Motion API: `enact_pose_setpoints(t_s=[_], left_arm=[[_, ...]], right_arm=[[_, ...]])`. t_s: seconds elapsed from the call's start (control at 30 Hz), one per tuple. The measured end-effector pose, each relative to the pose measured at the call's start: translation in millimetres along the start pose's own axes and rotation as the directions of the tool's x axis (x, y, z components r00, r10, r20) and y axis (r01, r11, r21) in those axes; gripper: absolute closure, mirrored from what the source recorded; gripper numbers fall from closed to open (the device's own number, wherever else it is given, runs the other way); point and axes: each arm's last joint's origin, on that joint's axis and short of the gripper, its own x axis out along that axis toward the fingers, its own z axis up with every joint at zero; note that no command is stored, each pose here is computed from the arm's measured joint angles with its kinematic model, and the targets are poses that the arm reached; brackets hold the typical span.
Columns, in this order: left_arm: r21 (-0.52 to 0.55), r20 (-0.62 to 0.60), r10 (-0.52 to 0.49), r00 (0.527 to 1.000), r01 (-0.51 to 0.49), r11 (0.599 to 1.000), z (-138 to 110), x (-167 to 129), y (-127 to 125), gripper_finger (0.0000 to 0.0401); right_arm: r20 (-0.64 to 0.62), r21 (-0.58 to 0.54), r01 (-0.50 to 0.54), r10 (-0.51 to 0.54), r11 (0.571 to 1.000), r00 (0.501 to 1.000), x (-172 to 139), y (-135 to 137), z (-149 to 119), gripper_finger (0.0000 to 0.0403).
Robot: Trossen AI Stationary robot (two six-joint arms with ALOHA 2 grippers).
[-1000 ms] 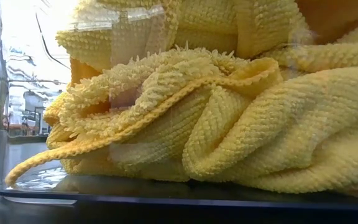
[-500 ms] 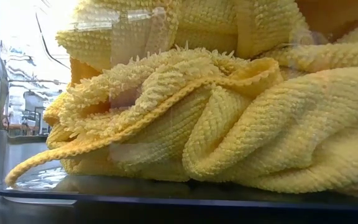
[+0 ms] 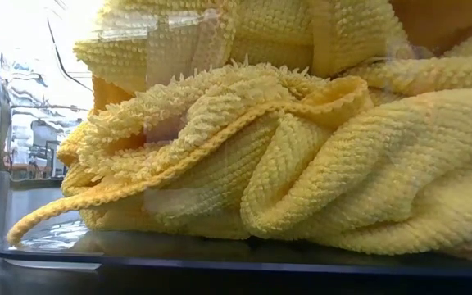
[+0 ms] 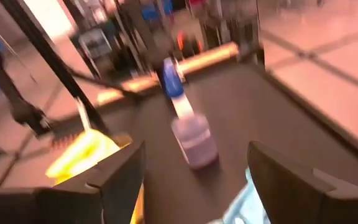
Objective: Sort microfiber towel by color & place in baskets
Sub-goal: Return to Home Position
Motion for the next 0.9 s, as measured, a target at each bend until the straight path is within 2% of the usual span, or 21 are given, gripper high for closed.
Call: enact_pose_setpoints(t_s=[0.2, 0.3, 0.43, 0.7, 0.83, 0.9], left_arm=[[-0.06, 0.066, 0.027, 0.997, -0.023, 0.998, -30.9, -3.9, 11.2, 0.0049], [-0.093, 0.068, 0.028, 0.997, -0.021, 0.995, -51.7, 9.4, 15.1, 0.0049], [-0.152, 0.061, 0.012, 0.998, -0.003, 0.988, -83.2, 31.4, 20.1, 0.0049], [-0.23, 0.14, -0.061, 0.988, 0.092, 0.969, -133.8, 81.2, 24.8, 0.0049], [-0.244, 0.142, -0.083, 0.986, 0.116, 0.963, -156.3, 107.9, 26.1, 0.0049], [-0.268, 0.14, -0.094, 0.986, 0.129, 0.955, -165.7, 119.4, 26.5, 0.0049]], right_arm=[[0.125, -0.092, -0.031, 0.042, 0.995, 0.991, -40.3, 0.9, -15.8, 0.0137], [0.16, -0.128, -0.033, 0.054, 0.991, 0.986, -52.8, -0.6, -26.3, 0.0141], [0.199, -0.101, -0.022, 0.042, 0.995, 0.979, -61.5, -6.7, -48.3, 0.015], [0.23, 0.064, -0.061, 0.044, 0.996, 0.972, -53.5, -25.6, -106.9, 0.0161], [0.115, 0.127, -0.019, 0.004, 0.992, 0.993, -30.3, -31.9, -117.2, 0.0159], [0.146, 0.111, -0.056, 0.039, 0.992, 0.989, -19.8, -31.8, -114.8, 0.0159]])
